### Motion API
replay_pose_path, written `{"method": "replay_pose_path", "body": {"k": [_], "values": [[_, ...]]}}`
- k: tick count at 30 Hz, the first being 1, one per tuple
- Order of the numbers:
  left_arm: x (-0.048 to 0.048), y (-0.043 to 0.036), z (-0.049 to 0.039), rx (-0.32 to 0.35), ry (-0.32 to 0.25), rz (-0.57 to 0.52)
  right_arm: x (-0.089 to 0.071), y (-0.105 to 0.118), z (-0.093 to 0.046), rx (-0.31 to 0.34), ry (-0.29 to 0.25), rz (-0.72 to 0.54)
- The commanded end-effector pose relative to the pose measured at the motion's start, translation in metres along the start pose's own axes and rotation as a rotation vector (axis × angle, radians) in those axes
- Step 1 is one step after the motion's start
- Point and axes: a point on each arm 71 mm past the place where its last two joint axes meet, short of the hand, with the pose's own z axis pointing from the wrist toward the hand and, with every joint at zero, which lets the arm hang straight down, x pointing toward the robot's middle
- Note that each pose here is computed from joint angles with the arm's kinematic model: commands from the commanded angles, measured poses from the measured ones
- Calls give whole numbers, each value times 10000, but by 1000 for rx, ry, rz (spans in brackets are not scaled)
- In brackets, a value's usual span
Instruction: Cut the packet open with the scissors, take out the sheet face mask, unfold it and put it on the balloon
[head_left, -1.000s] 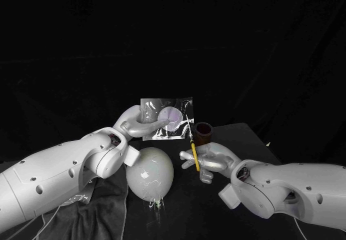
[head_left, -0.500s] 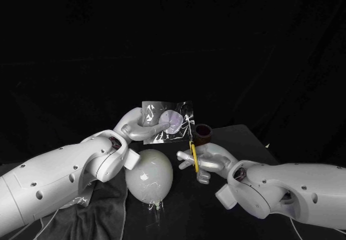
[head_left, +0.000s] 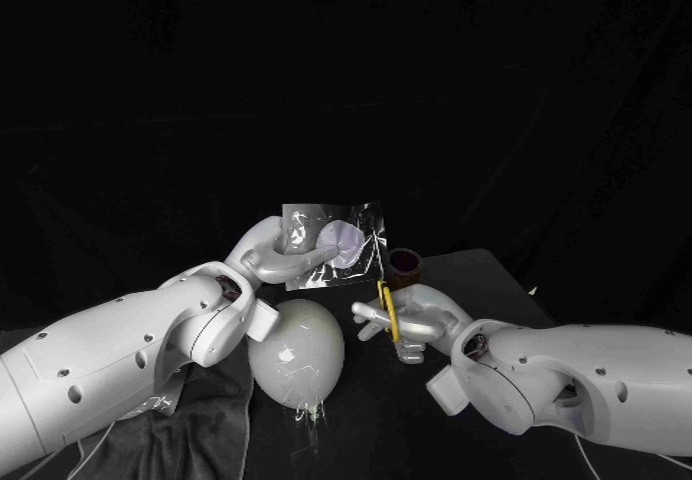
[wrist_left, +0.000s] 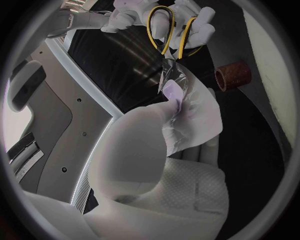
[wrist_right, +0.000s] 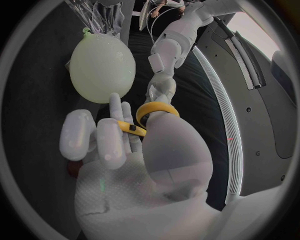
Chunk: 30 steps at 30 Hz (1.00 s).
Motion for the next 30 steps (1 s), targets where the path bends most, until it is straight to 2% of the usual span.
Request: {"method": "replay_pose_path", "body": {"k": [1,30], "values": [[34,-9,-1,15,7,-7,-11,39,8,-31,-8,1],[13,-23,-9,39,-12,20,34,73,-16,-44,-2,8]]}}
